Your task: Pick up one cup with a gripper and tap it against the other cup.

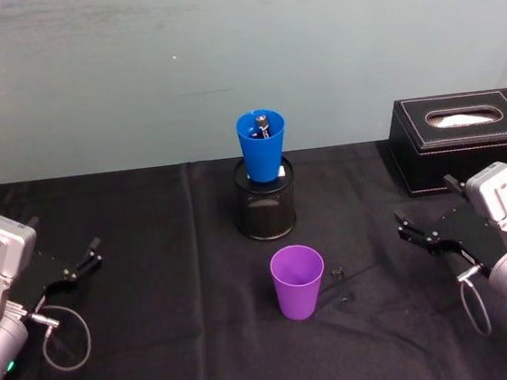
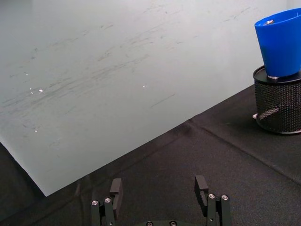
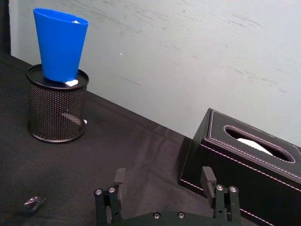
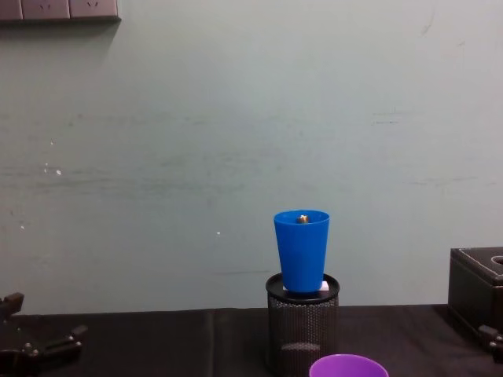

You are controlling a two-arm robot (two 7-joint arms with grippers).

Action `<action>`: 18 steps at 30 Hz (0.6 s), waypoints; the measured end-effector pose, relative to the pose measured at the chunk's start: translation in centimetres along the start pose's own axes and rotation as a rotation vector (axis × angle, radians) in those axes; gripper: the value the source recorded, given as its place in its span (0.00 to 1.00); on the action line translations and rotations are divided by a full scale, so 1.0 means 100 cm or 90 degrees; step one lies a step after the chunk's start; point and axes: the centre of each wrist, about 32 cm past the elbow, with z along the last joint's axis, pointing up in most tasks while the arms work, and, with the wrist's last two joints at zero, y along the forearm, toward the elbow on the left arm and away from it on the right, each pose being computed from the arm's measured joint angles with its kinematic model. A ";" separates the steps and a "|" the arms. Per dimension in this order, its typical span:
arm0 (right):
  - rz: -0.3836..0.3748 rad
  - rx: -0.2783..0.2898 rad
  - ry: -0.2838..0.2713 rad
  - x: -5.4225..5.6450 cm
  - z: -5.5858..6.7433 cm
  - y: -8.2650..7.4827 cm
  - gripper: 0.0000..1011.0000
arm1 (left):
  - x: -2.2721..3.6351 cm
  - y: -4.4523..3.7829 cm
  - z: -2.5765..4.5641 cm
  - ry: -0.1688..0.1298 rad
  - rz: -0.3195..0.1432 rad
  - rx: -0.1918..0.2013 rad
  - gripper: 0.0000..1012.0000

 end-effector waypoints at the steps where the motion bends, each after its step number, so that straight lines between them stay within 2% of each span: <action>1: 0.000 0.000 0.000 0.000 0.000 0.000 0.99 | 0.0000 0.0000 0.0000 0.000 0.000 0.000 0.99; 18: 0.000 0.000 0.000 0.000 0.000 0.000 0.99 | 0.0000 0.0000 0.0000 0.000 0.000 0.000 0.99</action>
